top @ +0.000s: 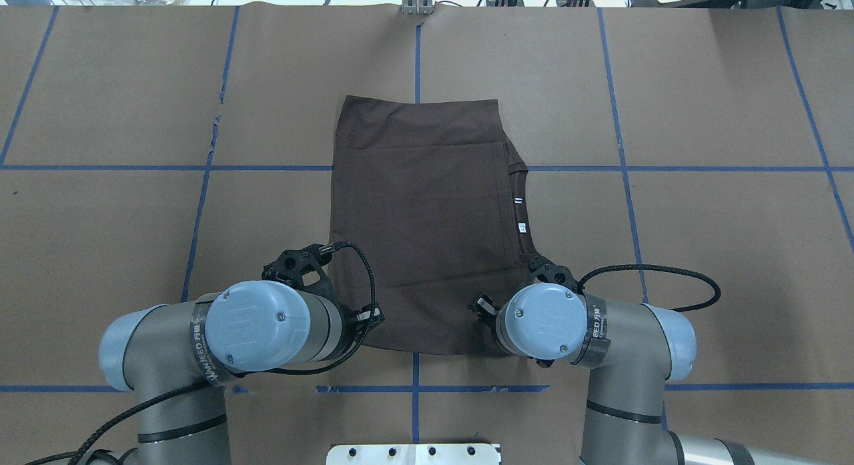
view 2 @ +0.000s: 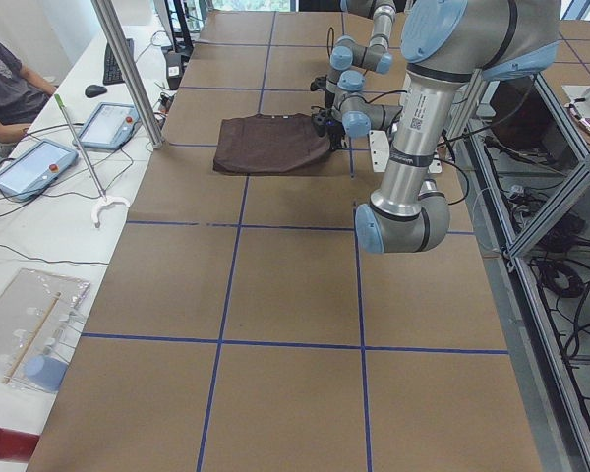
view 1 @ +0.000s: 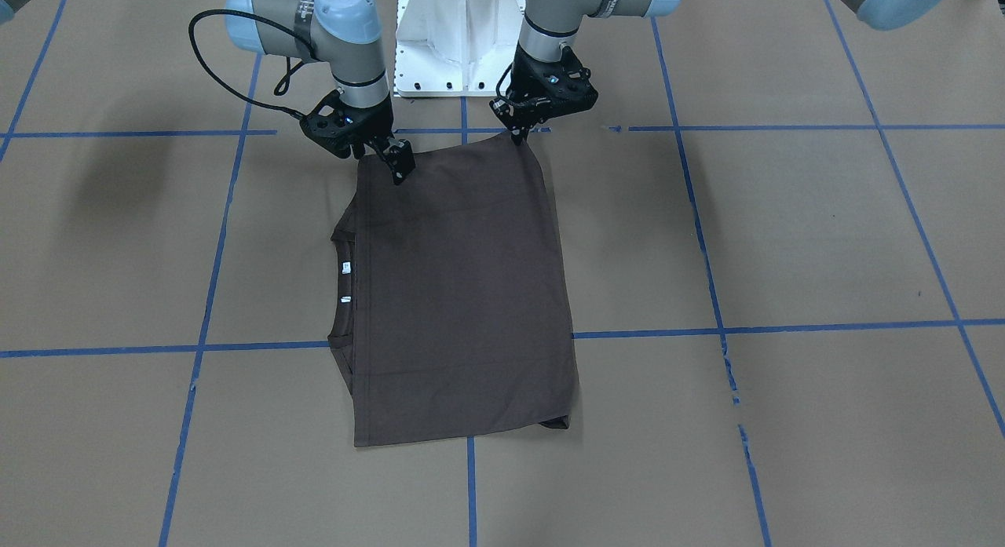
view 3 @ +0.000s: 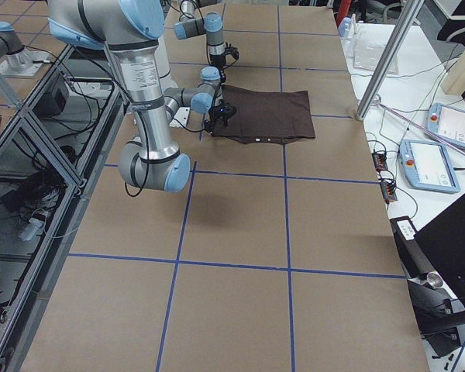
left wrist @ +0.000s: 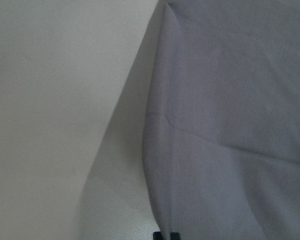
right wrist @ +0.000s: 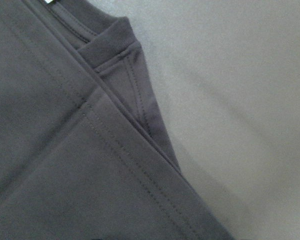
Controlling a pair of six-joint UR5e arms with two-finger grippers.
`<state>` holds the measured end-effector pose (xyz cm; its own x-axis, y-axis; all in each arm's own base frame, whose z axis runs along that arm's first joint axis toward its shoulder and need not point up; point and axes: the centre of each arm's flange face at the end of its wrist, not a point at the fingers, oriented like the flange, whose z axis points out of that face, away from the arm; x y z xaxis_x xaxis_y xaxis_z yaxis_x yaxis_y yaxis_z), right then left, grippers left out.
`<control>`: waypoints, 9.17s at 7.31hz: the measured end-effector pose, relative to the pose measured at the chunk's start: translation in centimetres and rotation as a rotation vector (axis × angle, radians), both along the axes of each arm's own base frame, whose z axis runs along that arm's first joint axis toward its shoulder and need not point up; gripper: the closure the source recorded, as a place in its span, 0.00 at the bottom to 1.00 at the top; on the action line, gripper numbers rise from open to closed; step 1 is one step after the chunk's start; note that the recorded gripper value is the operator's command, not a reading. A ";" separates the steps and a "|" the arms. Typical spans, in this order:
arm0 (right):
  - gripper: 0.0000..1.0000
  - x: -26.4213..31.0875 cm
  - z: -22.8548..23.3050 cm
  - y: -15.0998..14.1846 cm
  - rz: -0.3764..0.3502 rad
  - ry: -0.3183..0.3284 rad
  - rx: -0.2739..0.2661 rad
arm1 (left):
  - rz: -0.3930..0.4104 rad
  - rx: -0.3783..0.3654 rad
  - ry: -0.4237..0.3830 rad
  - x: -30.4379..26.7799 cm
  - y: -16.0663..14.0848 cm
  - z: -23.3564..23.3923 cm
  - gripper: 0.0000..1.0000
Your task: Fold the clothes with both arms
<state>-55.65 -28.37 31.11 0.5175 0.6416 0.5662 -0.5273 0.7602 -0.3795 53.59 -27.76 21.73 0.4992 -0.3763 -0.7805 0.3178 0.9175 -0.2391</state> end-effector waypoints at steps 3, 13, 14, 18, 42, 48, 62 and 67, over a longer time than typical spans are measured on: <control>0.93 0.2 0.0 -0.4 0.005 0.001 -0.001 | -0.001 0.000 -0.002 0.0 0.0 0.0 1.00; 1.00 1.3 -2.3 -2.1 0.007 -0.030 -0.031 | 0.002 0.003 0.015 -0.6 0.2 -0.7 1.00; 1.00 1.8 -3.0 -2.0 0.002 -0.051 -0.029 | 0.012 0.001 0.029 -1.2 0.5 -1.2 1.00; 1.00 4.3 -6.4 2.9 -0.064 -0.143 0.002 | 0.073 -0.012 0.053 -6.2 4.0 -5.2 1.00; 0.00 7.0 -7.7 -30.9 -0.017 -0.214 0.024 | -0.094 0.265 -0.046 -9.3 -30.4 3.3 0.00; 0.00 14.9 -11.0 -27.6 -0.284 -0.101 0.245 | 0.046 0.437 -0.080 -25.4 -28.3 8.9 0.00; 0.00 58.7 28.8 -18.3 -0.584 -0.093 0.450 | 0.447 0.478 -0.297 -60.5 -20.0 40.2 0.00; 0.00 63.4 32.5 -14.0 -0.491 -0.082 0.390 | 0.451 0.451 -0.292 -60.5 -19.8 41.7 0.00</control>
